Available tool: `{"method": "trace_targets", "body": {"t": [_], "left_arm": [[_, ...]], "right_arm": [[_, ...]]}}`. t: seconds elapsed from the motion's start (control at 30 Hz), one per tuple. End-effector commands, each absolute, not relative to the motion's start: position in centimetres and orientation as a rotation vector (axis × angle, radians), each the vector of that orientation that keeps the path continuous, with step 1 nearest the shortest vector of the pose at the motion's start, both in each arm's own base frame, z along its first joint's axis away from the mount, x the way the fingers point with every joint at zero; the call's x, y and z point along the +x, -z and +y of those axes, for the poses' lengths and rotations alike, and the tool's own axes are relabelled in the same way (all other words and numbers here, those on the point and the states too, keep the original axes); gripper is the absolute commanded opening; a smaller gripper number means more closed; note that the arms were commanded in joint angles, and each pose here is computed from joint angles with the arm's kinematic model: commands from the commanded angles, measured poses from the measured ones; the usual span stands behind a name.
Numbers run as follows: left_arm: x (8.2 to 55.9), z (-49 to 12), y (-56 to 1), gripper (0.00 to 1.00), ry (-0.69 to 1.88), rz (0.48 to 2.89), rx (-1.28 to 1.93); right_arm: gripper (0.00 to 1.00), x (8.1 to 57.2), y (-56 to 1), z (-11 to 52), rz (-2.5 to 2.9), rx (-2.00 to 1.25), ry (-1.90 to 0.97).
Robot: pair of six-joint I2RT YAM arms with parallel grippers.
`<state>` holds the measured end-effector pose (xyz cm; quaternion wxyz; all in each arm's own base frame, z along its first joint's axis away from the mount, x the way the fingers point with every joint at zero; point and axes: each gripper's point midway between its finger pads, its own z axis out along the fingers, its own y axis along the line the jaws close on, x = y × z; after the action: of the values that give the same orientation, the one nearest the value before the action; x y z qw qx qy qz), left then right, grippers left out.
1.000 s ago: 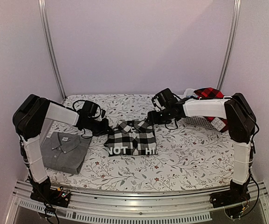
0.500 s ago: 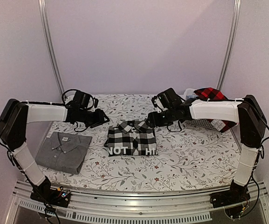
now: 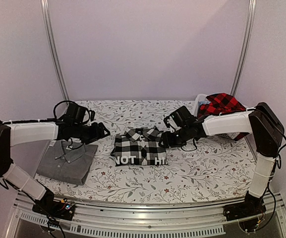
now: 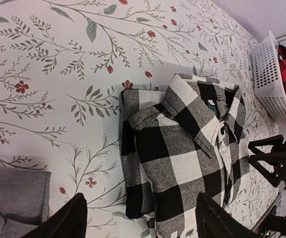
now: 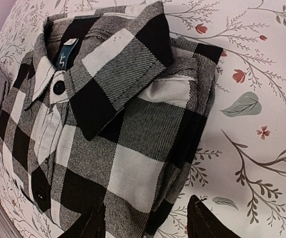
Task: Fold and stack the long sleeve shirts
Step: Move the square-folded shirt to the center of the board.
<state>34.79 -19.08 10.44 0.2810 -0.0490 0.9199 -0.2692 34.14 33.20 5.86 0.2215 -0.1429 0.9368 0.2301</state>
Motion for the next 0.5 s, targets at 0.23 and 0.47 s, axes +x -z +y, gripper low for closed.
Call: {"method": "trace_targets", "body": {"t": [0.23, 0.47], "left_arm": [[33.7, -17.8, -11.1, 0.85, 0.688, 2.431, -0.153], [33.8, -17.7, -11.8, 0.85, 0.68, 2.418, -0.137]], "right_arm": [[0.49, 35.0, -4.4, 33.8, 2.596, -0.353, -0.627], [0.42, 34.9, -2.8, 34.2, 2.632, -0.349, -0.55]]}}
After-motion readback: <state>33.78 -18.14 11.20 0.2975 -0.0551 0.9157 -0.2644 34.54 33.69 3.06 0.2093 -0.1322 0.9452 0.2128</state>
